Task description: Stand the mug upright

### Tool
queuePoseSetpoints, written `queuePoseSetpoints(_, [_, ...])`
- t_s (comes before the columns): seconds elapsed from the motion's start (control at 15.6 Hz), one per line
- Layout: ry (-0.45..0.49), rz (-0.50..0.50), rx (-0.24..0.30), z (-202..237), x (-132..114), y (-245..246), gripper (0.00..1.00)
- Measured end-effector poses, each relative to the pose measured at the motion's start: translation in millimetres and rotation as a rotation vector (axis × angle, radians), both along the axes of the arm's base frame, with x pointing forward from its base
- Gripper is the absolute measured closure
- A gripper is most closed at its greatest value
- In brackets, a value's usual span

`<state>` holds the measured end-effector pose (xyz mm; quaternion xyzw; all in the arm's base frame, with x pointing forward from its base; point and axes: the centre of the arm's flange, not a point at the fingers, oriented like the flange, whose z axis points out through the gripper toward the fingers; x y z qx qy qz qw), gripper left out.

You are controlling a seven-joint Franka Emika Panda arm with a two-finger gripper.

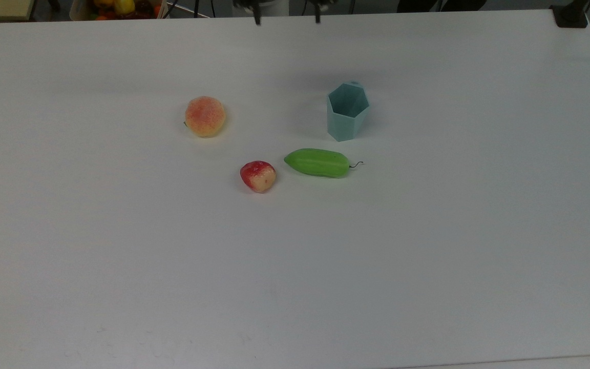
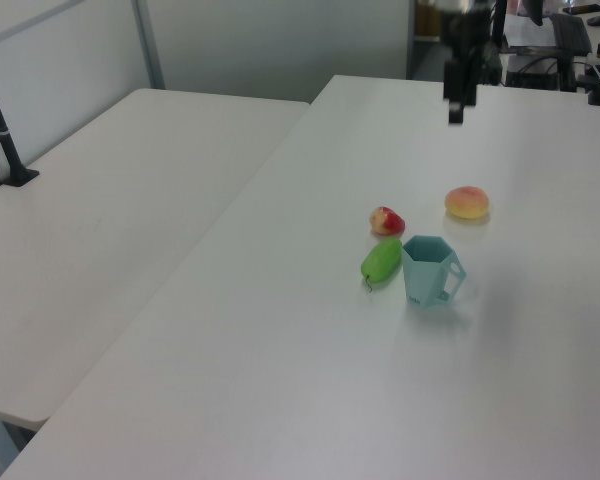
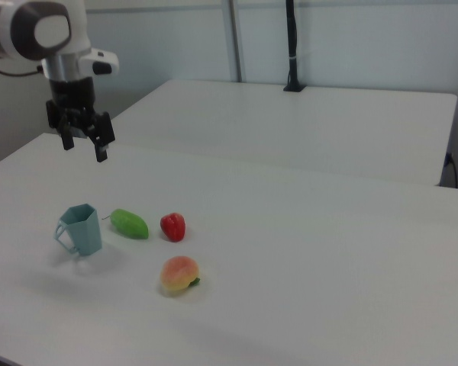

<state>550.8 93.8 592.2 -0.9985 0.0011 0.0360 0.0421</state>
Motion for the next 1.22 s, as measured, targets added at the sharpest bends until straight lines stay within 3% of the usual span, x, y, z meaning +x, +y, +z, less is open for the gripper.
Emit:
queuePoseSetpoints(0.26, [-0.024, -0.107, 0.003, 49, -27, -59, 0.00])
queuePoseSetpoints(0.51, [-0.122, -0.147, 0.014, 59, -16, -77, 0.00])
queuePoseSetpoints(0.7, [-0.186, -0.103, 0.017, 57, -3, -89, 0.00])
queuePoseSetpoints(1.02, [-0.213, 0.033, 0.025, 56, 0, -107, 0.00])
queuePoseSetpoints(1.22, [-0.216, 0.066, 0.024, 56, 0, -107, 0.00])
